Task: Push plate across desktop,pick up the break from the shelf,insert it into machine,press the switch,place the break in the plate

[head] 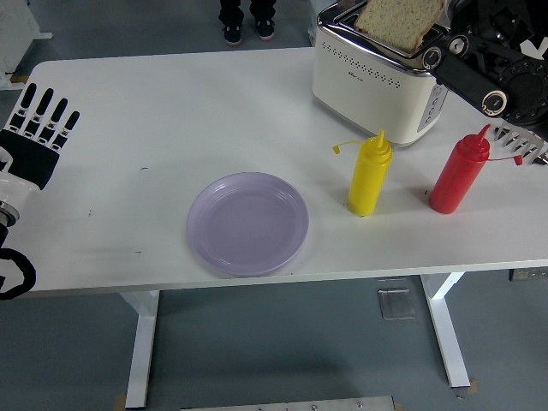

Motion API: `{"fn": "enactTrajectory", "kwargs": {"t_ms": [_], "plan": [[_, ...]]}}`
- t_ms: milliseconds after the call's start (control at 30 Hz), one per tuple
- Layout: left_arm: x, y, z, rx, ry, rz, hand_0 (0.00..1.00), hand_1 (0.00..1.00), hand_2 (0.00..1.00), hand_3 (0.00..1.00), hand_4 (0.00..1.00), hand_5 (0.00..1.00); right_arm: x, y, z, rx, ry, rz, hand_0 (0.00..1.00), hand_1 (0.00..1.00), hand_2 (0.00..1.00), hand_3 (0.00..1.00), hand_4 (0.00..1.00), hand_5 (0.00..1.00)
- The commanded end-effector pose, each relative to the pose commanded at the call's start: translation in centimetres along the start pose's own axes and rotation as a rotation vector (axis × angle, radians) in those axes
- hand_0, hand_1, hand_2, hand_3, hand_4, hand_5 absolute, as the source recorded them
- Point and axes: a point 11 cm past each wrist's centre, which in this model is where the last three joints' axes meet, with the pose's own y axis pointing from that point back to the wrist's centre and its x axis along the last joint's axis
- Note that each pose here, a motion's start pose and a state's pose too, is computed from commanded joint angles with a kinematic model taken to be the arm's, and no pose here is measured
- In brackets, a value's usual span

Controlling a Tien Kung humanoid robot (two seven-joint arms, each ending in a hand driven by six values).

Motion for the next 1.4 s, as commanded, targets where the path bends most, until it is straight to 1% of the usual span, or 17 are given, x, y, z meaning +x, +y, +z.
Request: {"fn": "enactTrajectory", "kwargs": {"t_ms": [167,300,567,700,1000,1233,1267,1400], "plan": [[-0.4,-0.1,-0.7,0.025,0.037,-0.011,0.811,0.757,0.713,0.686,0.816,0.998,-0.1,-0.1,0.2,0.002,0.031,0.016,0.418,0.486,0.485,0.422,0.112,0.002],[-0.6,-0.1,-1.3,0.042,0.042,-0.016,0.81,0.759,0.713,0.685,0.816,0.998,0.3,-0.3,0.2,0.004,0.034,0.029,0.417,0.486,0.486,0.422,0.115,0.002],[-0.6,-0.1,-1.7,0.054,0.041,-0.016,0.811,0.758,0.712,0.685,0.817,0.998,1.2,-0.5,0.4,0.0,0.028,0.05,0.416,0.485,0.487,0.421,0.117,0.002],[-0.6,0.0,-1.9,0.059,0.039,-0.014,0.811,0.757,0.711,0.685,0.816,0.998,1.2,-0.5,0.4,-0.002,0.022,0.048,0.417,0.486,0.486,0.422,0.119,0.002],[-0.6,0.0,-1.7,0.059,0.05,-0.016,0.809,0.756,0.711,0.685,0.816,0.998,-0.3,0.1,-0.5,0.028,0.034,0.005,0.417,0.486,0.486,0.422,0.117,0.002],[-0.9,0.0,-1.5,0.06,0.073,-0.023,0.808,0.757,0.711,0.685,0.816,0.998,-1.0,0.5,-1.3,0.054,0.05,-0.01,0.417,0.486,0.487,0.422,0.118,0.002],[-0.9,0.0,-1.5,0.061,0.076,-0.024,0.807,0.756,0.711,0.686,0.816,0.998,-1.1,0.5,-1.4,0.056,0.052,-0.013,0.423,0.489,0.492,0.442,0.131,0.002],[-0.9,0.0,-1.5,0.068,0.091,-0.026,0.807,0.756,0.711,0.686,0.816,0.998,-1.7,0.6,-1.8,0.062,0.062,-0.029,0.423,0.489,0.492,0.442,0.131,0.002]]}}
